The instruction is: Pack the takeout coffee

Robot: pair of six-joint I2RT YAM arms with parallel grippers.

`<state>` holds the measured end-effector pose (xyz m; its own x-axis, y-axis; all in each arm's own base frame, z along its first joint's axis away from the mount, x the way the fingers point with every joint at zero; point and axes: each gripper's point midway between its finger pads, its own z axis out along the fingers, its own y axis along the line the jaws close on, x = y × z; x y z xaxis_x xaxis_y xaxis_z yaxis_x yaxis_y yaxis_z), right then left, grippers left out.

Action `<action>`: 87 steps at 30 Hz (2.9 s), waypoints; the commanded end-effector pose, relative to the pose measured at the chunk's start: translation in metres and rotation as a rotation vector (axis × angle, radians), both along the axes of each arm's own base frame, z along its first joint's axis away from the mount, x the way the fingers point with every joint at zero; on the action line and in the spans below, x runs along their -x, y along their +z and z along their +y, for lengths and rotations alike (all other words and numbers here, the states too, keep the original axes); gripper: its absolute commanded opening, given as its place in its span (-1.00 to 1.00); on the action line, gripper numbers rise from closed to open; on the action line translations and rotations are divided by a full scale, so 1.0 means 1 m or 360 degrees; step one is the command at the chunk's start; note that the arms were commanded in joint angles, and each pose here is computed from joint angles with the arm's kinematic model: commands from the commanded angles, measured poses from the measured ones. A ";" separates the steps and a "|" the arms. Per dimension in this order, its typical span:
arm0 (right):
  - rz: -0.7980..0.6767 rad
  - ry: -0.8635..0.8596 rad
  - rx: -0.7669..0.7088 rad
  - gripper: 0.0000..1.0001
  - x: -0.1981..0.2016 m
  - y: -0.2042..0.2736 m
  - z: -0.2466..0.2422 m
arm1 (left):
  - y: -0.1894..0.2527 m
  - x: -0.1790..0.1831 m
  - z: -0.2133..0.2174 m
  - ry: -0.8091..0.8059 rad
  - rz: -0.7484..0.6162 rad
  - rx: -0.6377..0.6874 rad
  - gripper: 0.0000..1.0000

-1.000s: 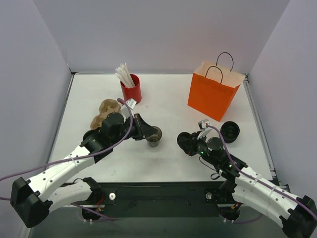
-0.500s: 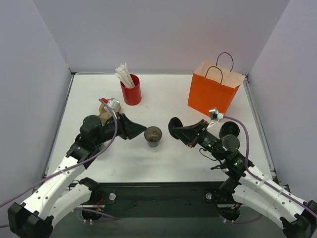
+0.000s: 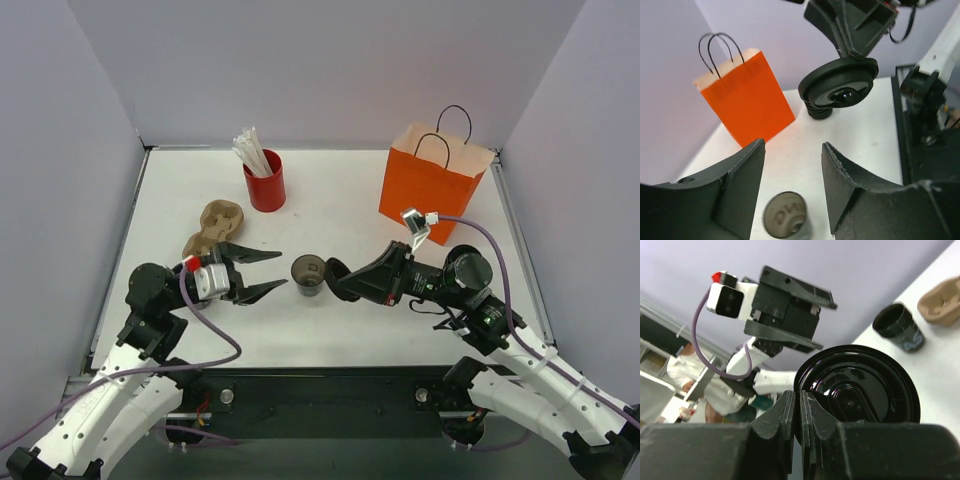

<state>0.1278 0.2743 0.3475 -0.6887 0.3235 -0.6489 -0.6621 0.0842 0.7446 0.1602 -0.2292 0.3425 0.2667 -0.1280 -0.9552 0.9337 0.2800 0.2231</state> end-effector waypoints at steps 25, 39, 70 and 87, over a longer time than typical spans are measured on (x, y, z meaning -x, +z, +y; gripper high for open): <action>0.0170 0.0276 0.0370 -0.89 0.021 -0.046 0.007 | -0.037 0.037 -0.068 -0.0450 -0.0901 -0.0429 0.21; 0.0173 0.0286 0.0363 -0.89 0.023 -0.046 0.007 | -0.050 0.043 -0.091 -0.0464 -0.0913 -0.0428 0.00; -0.0402 -0.0607 0.0796 -0.04 -0.053 -0.048 -0.055 | -0.010 -0.011 -0.053 0.0332 0.1185 0.0449 -0.60; -0.0568 -0.0586 0.0819 -0.11 -0.056 -0.026 -0.015 | -0.019 -0.012 -0.040 0.0430 0.1548 0.0574 -0.66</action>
<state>0.1788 0.2559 0.2777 -0.4060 0.0144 -0.9138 -0.7027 0.6344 0.3222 0.1715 -0.2717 0.3040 -0.5197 -0.4568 -0.7220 0.5822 0.4292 -0.6905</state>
